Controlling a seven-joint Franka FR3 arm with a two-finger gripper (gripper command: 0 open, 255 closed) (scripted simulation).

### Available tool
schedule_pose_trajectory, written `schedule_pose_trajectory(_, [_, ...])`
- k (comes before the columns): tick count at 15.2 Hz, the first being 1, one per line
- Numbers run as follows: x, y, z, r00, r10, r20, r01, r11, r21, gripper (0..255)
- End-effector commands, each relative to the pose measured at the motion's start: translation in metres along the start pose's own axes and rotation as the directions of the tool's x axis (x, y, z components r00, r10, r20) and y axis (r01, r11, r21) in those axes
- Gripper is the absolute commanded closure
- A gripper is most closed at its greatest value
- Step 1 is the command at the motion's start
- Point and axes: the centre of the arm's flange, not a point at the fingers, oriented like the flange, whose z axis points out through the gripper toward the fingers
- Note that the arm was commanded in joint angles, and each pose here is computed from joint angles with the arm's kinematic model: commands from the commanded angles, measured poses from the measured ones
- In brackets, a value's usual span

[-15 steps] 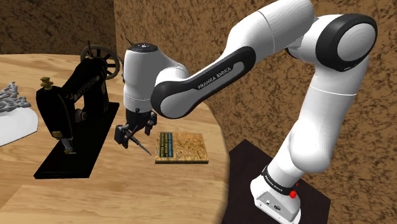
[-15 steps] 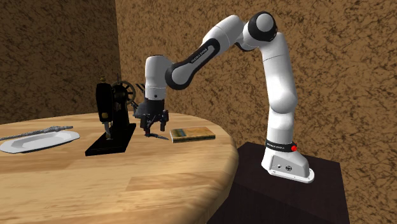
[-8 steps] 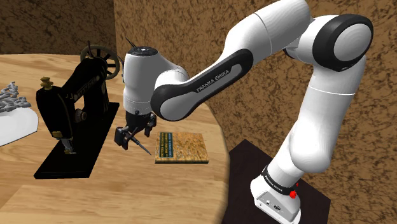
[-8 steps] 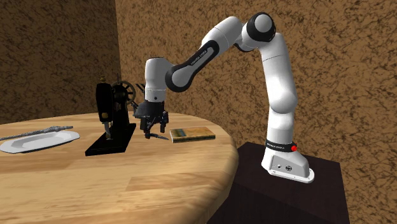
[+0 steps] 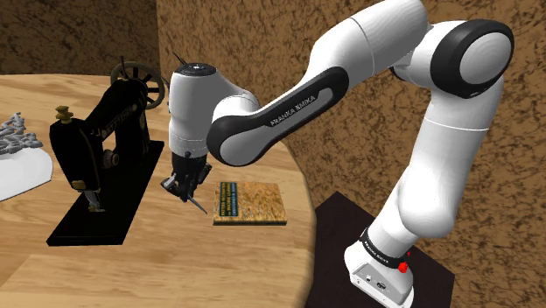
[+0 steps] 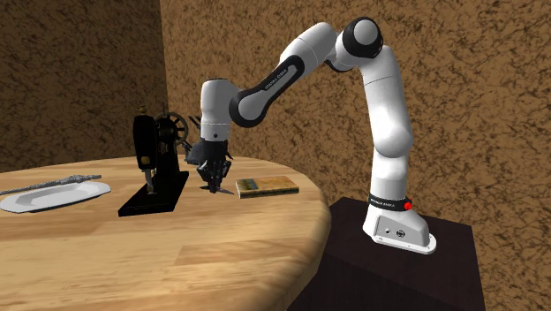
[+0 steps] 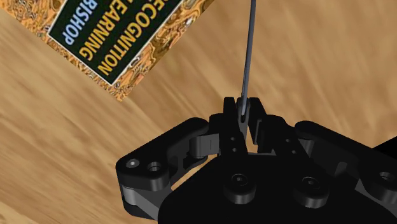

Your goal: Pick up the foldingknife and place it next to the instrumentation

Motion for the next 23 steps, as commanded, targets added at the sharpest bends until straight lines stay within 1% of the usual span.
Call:
schedule_pose_trajectory(1, [0.000, 0.001, 0.002, 1.000, 0.002, 0.003, -0.002, 1.000, -0.002, 255])
schedule_pose_trajectory(3, [0.000, 0.002, 0.002, 1.000, 0.002, 0.003, -0.002, 1.000, -0.002, 255])
schedule_pose_trajectory(23, [0.009, 0.003, -0.103, 1.000, 0.002, 0.003, -0.002, 1.000, -0.002, 255])
